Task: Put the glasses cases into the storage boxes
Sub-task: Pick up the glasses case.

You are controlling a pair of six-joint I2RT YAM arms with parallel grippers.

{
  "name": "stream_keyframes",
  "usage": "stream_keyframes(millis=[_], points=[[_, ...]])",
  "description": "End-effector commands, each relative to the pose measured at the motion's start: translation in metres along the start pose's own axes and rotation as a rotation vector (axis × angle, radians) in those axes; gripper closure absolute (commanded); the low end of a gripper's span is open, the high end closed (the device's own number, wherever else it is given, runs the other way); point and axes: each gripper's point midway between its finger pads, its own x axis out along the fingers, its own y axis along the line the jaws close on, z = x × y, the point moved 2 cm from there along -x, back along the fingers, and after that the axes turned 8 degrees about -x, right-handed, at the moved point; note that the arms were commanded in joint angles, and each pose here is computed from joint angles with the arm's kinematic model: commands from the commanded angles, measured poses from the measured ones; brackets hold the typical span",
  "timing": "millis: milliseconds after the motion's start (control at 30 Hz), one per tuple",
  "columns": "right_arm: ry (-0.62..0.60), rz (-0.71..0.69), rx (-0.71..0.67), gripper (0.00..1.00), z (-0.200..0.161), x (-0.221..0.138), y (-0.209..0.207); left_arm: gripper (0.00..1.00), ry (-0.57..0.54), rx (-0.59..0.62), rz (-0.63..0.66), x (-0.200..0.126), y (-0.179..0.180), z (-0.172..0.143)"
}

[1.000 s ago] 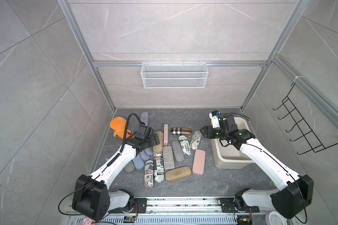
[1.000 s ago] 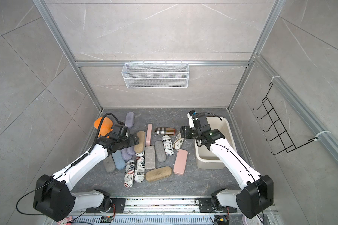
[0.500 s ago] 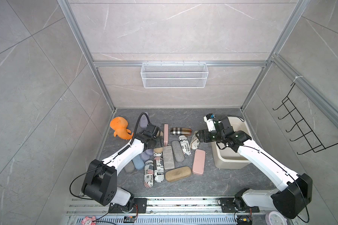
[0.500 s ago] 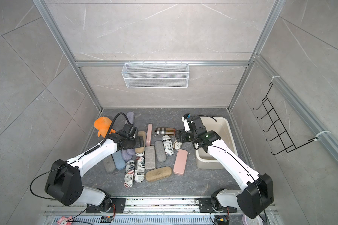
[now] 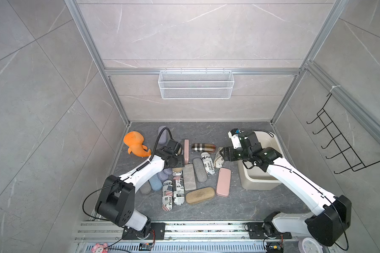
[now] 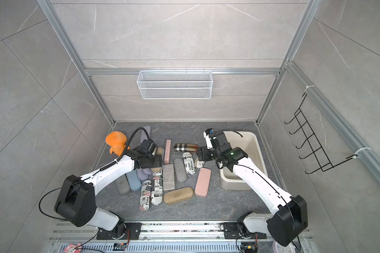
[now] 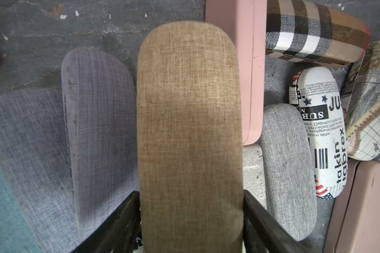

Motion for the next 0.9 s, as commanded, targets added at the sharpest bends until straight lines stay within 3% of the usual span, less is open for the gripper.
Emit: stream_keyframes(millis=[0,233,700,867], points=[[-0.004,-0.012,0.01,0.25,-0.001,-0.008,0.001,0.33,-0.056,0.021,-0.03,-0.014,-0.005,0.007],[-0.028,-0.028,0.014,0.26,0.003,-0.015,0.001,0.38,-0.167,0.022,-0.132,-0.039,-0.015,0.016],[-0.053,-0.024,0.043,0.27,0.01,-0.019,0.002,0.47,-0.244,0.121,-0.36,-0.083,-0.055,0.011],[-0.094,-0.021,0.121,0.27,0.015,-0.015,0.001,0.48,-0.225,0.206,-0.476,-0.09,-0.081,-0.002]])
